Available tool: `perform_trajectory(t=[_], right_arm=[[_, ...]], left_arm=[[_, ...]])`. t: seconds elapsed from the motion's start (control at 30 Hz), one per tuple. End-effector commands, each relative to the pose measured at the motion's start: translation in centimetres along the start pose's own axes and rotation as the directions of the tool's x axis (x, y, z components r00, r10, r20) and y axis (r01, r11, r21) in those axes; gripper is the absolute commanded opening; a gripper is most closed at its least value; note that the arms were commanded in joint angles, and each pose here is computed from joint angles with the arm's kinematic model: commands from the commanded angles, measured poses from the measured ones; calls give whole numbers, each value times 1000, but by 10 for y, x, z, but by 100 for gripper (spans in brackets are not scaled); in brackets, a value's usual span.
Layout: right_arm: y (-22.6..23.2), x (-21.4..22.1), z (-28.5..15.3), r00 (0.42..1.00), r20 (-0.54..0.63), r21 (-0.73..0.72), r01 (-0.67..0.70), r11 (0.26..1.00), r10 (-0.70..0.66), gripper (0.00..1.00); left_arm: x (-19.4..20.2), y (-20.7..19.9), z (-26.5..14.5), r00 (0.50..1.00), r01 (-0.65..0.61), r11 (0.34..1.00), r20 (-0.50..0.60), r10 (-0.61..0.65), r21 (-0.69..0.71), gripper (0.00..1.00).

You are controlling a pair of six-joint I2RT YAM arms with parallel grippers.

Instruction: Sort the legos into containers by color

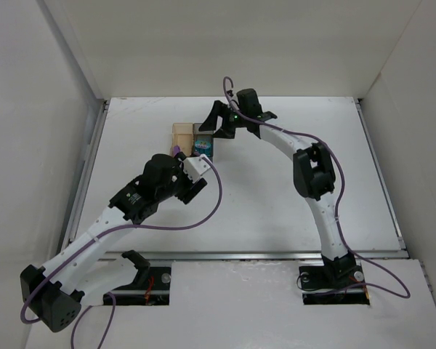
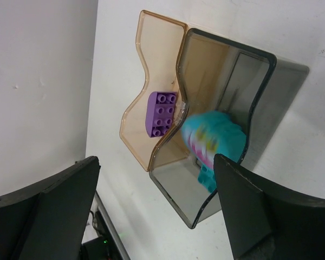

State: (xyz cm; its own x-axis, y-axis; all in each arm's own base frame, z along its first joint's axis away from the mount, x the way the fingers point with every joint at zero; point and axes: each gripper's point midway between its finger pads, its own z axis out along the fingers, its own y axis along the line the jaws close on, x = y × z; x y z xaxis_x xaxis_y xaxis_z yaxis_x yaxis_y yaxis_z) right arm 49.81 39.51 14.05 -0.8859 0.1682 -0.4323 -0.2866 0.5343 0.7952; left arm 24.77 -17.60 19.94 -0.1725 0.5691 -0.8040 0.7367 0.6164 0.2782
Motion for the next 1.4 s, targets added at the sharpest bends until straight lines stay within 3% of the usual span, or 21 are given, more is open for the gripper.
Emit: perform_trajectory(t=[0.0,0.13,0.23,0.4,0.47,0.57,0.67,0.8,0.97,1.17,1.37], right_arm=[[46,-21,-20,994,67,-66,89,994,-84,91],[73,-29,-38,984,94,-102,163,981,-154,91],[110,-25,-67,947,102,-189,320,928,-305,91],[152,24,-132,853,53,-391,496,776,-519,91],[155,49,-160,809,32,-410,546,731,-586,91],[162,79,-191,794,22,-450,550,703,-607,91],[160,92,-199,796,19,-414,558,720,-606,92],[150,100,-195,821,-13,-314,538,782,-570,99],[153,104,-179,866,-35,-358,455,816,-498,99],[176,112,-169,852,-39,-420,461,782,-522,99],[177,115,-153,866,-68,-423,425,800,-495,98]], left_arm=[[-13,5,-3,998,13,1000,56,-12,-21,0],[-17,6,-4,998,13,1000,65,-12,-24,0],[-24,7,-6,996,3,1000,88,-1,-22,0],[-49,5,-10,980,-88,996,179,85,9,0],[-62,5,-11,961,-155,988,234,150,2,0],[-80,8,-12,925,-235,972,301,231,-24,0],[-100,8,-11,879,-316,948,363,309,-42,0],[-116,9,-5,858,-361,932,380,346,-34,0],[-122,4,0,850,-397,918,372,372,-10,0],[-120,3,1,854,-397,918,366,371,-4,0],[-119,3,0,851,-397,918,371,372,-9,0]])
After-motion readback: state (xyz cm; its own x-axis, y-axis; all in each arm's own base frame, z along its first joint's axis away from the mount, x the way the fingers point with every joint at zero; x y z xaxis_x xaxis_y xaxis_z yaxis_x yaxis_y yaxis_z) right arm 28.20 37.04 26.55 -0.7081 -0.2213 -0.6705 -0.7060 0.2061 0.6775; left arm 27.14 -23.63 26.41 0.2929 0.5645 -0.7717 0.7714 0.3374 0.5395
